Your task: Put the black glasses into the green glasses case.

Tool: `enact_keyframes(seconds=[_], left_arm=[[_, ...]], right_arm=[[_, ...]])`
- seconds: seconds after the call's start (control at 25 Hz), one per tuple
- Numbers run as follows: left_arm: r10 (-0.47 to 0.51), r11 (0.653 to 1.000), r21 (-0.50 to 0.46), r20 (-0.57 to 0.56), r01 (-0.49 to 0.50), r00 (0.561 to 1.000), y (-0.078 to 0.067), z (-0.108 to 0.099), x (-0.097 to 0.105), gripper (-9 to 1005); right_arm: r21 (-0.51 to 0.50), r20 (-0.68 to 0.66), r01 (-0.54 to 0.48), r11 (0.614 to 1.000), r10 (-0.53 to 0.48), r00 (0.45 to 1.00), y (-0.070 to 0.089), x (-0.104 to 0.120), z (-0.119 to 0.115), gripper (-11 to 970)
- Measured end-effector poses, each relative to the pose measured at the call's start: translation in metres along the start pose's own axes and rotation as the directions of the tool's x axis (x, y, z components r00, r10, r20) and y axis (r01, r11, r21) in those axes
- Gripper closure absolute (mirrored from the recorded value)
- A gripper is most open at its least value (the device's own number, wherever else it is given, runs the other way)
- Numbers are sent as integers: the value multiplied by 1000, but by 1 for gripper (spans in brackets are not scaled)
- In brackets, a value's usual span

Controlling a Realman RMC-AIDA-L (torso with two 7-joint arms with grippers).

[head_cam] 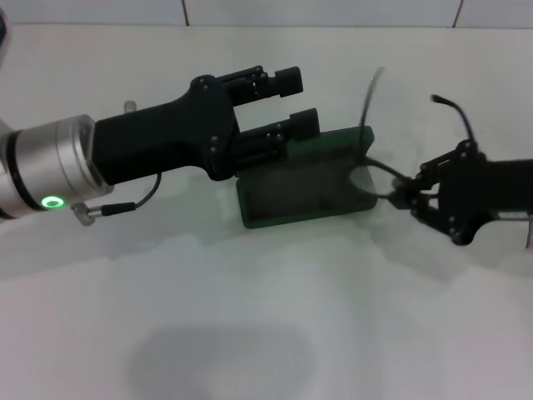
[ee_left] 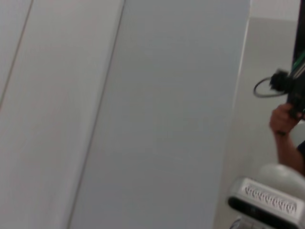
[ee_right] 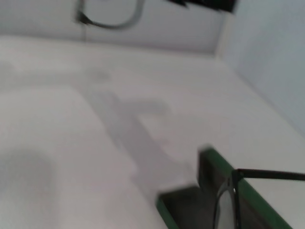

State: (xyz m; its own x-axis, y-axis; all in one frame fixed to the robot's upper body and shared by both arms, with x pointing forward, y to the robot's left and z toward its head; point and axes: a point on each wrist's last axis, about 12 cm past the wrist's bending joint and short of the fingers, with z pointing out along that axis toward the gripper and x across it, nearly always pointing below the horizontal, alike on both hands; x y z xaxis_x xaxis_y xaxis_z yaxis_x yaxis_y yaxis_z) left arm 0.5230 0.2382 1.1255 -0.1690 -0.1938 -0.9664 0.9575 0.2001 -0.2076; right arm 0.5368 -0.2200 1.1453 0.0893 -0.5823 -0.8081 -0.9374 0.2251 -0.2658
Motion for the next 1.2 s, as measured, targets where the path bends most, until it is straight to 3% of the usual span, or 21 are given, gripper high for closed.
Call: enact_keyframes(seconds=[0.28, 0.56, 0.92, 1.2], left_arm=[[-115, 992, 55, -22, 116, 993, 5, 13, -8, 385], [-278, 952, 96, -118, 289, 953, 18, 36, -8, 387], [-323, 916, 154, -261, 369, 910, 13, 69, -1, 392], [-336, 917, 143, -225, 372, 915, 13, 66, -2, 405]], right_arm=[[-10, 236, 104, 994, -99, 967, 23, 27, 0, 839], [54, 440, 127, 990, -138, 887, 34, 49, -13, 839], [96, 470, 173, 980, -198, 860, 38, 54, -14, 839], [80, 474, 171, 982, -188, 860, 44, 57, -15, 839]])
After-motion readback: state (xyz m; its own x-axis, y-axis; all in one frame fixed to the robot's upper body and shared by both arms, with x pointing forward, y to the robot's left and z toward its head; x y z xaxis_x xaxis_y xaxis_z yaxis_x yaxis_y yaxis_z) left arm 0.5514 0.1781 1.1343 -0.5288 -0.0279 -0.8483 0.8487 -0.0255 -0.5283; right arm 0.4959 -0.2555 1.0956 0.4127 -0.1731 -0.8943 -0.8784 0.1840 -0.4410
